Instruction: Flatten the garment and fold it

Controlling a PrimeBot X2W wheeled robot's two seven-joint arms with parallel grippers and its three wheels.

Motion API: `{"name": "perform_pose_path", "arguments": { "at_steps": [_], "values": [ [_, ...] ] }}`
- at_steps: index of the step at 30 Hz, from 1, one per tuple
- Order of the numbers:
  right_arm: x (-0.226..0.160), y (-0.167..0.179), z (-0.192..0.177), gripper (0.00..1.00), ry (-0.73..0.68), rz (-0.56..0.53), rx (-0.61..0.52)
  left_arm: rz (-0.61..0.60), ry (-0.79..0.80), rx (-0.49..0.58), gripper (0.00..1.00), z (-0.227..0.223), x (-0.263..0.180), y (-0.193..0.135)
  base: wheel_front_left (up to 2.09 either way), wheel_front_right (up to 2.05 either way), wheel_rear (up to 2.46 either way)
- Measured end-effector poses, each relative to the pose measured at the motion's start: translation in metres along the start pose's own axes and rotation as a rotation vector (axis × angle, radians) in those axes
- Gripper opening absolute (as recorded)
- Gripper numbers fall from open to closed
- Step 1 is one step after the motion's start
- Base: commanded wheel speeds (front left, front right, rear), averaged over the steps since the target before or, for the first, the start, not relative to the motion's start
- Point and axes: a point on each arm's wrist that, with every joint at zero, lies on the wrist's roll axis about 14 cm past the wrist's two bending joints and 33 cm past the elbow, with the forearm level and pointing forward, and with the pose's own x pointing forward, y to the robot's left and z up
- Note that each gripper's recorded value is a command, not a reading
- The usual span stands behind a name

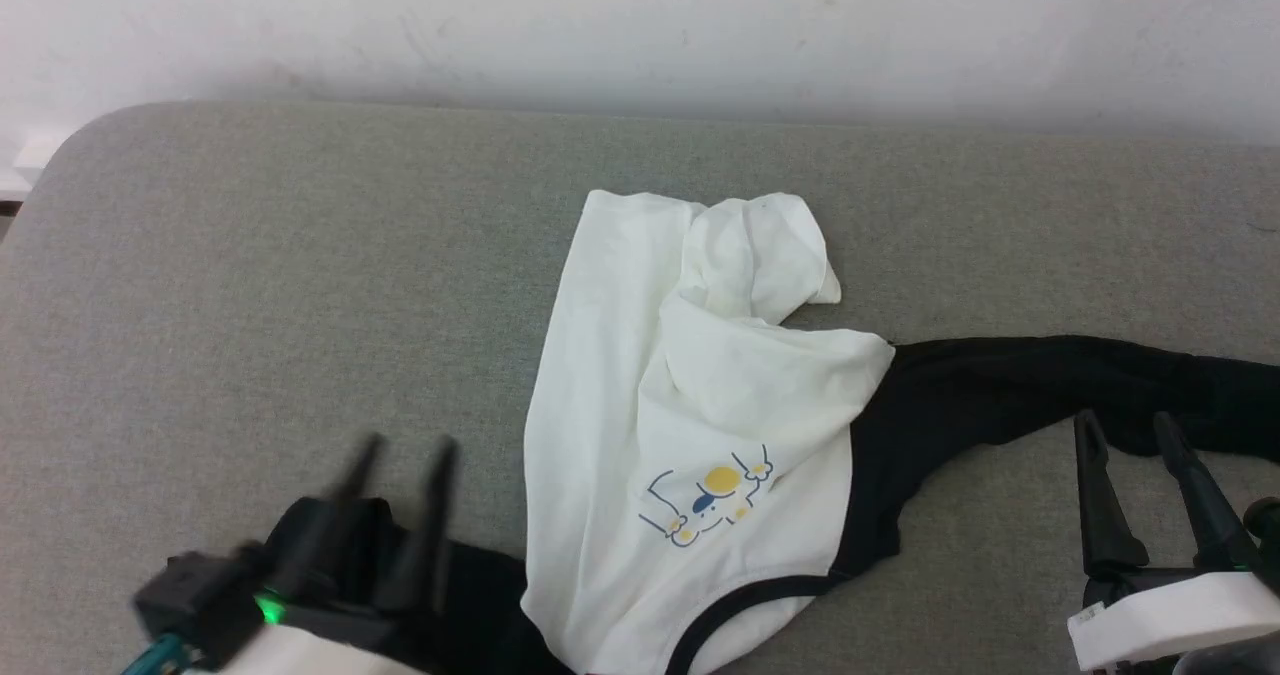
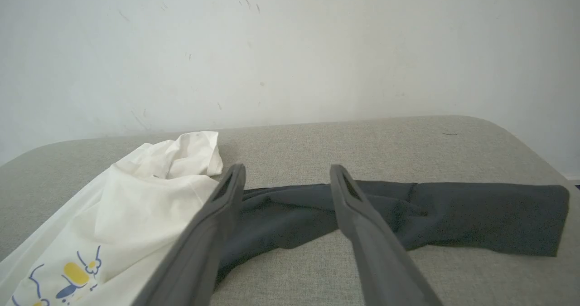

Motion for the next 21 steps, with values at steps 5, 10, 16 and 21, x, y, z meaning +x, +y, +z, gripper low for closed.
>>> {"name": "perform_pose_path", "arguments": {
  "at_steps": [5,10,16,21],
  "values": [
    [0.001,0.001,-0.003,1.0,0.009,0.004,0.001,0.21,-0.343,0.26,1.0,0.058,0.004,0.033,0.0,0.0,0.0],
    [0.003,0.004,-0.007,1.0,0.021,0.012,0.003,0.273,-0.326,0.302,1.0,0.045,0.006,0.036,0.0,0.0,0.0],
    [0.026,0.032,0.004,1.0,0.013,0.098,-0.027,0.283,-0.302,0.313,1.0,0.036,0.009,0.036,0.0,0.0,0.0],
    [0.064,0.066,0.017,1.0,0.048,0.195,-0.017,0.279,-0.284,0.305,1.0,0.031,0.014,0.039,0.0,0.0,0.0]
  ]
}}
